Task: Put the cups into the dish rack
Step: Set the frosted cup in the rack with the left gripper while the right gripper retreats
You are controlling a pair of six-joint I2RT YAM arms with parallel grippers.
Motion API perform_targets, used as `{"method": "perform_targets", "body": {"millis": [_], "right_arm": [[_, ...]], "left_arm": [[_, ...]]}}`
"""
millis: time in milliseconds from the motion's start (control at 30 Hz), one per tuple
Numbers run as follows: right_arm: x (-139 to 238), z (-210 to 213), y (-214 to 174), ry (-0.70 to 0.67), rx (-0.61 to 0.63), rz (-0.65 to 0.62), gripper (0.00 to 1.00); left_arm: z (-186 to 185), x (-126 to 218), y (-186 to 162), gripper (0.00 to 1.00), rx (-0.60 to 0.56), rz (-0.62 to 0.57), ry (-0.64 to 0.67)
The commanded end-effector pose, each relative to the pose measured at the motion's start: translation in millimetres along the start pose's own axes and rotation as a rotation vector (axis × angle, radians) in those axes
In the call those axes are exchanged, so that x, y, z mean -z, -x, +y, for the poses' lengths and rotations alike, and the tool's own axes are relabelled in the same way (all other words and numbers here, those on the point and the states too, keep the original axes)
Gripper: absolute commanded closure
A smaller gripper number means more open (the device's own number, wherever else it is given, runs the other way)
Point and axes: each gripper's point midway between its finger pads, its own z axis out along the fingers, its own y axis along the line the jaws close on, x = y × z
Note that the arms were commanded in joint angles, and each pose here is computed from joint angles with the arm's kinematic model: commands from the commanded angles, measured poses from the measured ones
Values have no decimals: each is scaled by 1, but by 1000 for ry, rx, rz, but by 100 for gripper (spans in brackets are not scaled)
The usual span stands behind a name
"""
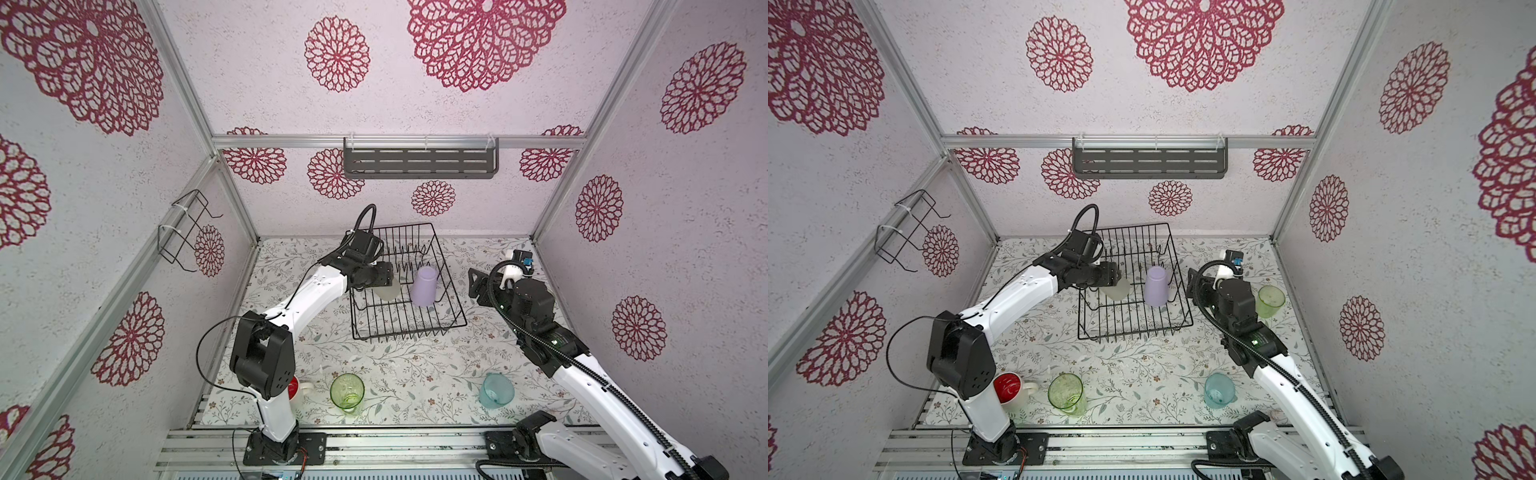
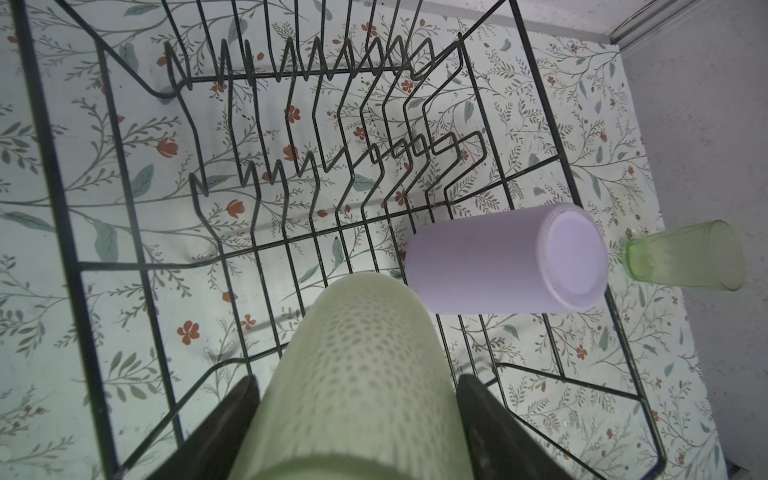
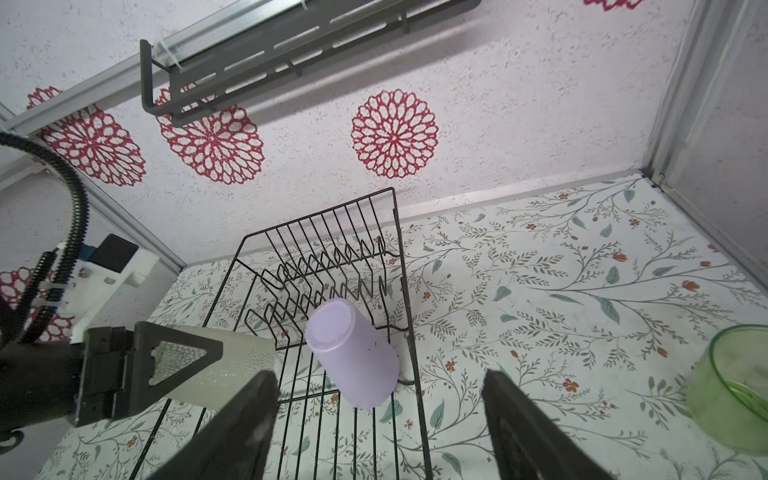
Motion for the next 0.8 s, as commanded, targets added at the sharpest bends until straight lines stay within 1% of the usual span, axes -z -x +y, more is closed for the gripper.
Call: {"method": "perform_targets", "body": {"millis": [0, 167, 367, 467, 500, 633, 767], "right_arm": [[7, -5, 16, -31, -1, -59, 19], [15, -14, 13, -63, 4, -62, 19], [16, -19, 6, -71, -10, -55, 19], [15, -23, 2, -86, -4, -45, 18], [15, -23, 1, -88, -5, -44, 18], [15, -19, 3, -58, -37, -61, 18], [9, -17, -8, -44, -59, -23, 18]], "left_arm": [[2, -5, 5, 36, -58, -6, 48], [23, -11, 4, 37, -98, 23, 172], [34, -26, 2, 38, -103, 7, 209], [32, -32, 1, 36, -107, 24, 199], [37, -43, -6, 36, -111, 57, 223], [48, -45, -8, 36, -113, 75, 286], [53, -47, -8, 36, -112, 74, 311]]}}
